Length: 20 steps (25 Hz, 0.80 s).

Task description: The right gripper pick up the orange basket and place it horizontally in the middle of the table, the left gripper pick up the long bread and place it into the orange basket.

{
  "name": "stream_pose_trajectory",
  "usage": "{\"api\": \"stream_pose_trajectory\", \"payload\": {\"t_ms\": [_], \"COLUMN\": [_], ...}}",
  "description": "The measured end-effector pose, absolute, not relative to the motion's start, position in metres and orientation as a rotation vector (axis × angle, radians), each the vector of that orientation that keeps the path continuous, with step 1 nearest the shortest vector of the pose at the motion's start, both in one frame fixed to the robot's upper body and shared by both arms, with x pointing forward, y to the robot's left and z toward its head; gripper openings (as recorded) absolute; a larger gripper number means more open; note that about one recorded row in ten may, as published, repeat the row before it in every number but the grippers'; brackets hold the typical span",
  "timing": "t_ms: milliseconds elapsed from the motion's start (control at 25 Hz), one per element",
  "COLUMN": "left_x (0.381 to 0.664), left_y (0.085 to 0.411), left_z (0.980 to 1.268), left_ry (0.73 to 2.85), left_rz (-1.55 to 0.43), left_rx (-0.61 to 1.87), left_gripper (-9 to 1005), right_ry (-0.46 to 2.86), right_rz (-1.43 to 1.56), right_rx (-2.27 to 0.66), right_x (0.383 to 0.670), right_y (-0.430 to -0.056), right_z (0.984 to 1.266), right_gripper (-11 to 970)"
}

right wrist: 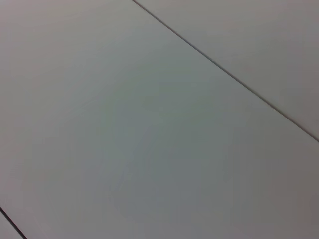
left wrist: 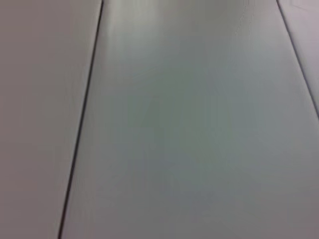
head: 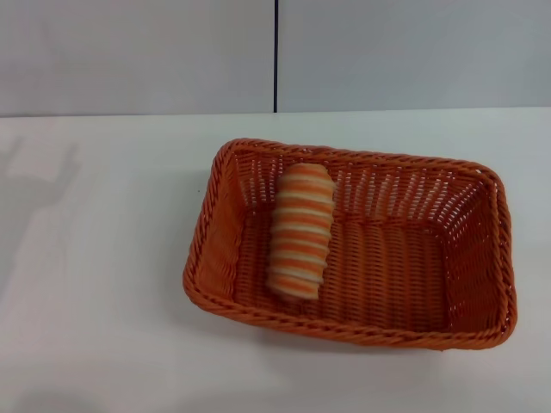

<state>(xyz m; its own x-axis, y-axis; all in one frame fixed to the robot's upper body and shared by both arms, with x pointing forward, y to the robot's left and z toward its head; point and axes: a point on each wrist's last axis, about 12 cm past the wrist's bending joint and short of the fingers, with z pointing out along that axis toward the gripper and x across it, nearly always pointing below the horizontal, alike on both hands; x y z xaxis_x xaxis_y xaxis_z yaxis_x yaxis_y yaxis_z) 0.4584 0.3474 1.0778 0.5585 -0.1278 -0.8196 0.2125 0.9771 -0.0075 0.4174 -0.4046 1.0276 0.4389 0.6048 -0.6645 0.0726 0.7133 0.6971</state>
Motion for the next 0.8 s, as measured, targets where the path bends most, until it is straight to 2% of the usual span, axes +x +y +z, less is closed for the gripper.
{"api": "stream_pose_trajectory", "payload": {"t_ms": [800], "left_x": [0.4600], "left_y": [0.3537], "left_z": [1.0834], "left_ry": [0.917], "left_rz": [-0.174], "left_rx": [0.060], "left_gripper": [830], "right_ry": [1.080], "right_rz": [0.369], "right_rx": [0.731], "right_x": [0.4146], "right_y": [-0.4046], "right_z": [1.0273], "right_gripper": [501]}}
